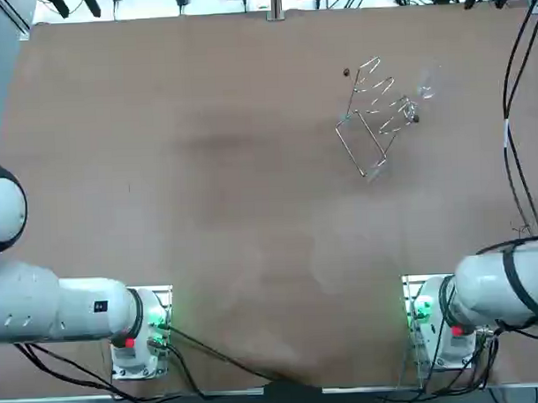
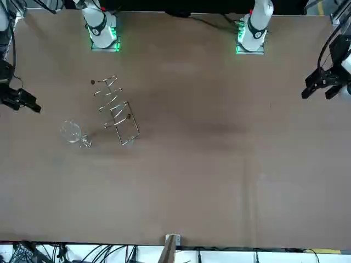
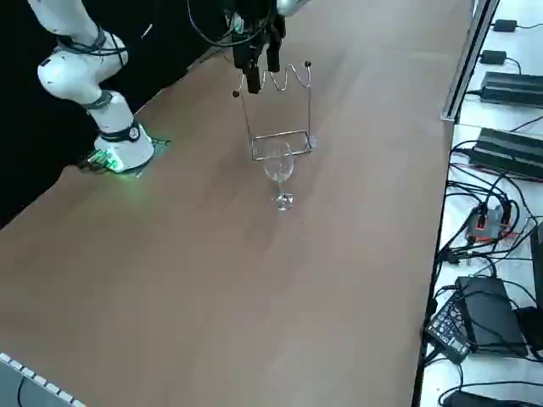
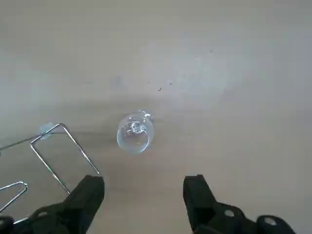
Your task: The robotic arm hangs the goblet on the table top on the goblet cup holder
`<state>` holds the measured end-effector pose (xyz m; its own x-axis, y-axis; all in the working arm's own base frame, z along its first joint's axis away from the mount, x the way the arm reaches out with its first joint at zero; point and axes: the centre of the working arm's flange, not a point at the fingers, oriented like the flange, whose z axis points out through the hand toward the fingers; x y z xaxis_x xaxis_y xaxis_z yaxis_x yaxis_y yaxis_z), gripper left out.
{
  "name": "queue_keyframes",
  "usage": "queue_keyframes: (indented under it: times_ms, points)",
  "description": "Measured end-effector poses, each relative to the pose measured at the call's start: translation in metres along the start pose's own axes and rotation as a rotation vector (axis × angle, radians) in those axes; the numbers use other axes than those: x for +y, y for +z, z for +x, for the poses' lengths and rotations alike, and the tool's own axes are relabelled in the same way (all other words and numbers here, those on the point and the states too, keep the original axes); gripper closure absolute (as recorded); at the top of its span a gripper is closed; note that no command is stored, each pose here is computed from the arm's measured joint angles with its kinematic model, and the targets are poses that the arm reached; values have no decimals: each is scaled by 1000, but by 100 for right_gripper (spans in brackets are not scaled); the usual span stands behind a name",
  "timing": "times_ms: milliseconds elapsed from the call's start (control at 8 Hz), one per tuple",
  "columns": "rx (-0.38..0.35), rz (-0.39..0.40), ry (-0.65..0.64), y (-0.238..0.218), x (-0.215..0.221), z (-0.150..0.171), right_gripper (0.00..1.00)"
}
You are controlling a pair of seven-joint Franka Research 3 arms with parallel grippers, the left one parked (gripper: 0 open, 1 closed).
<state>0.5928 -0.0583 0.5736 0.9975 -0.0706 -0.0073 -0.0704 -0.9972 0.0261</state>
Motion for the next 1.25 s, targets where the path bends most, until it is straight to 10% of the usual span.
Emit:
queue_keyframes:
  times_ms: [1250]
  points:
    - [-39,20,-193,25,22,8,0]
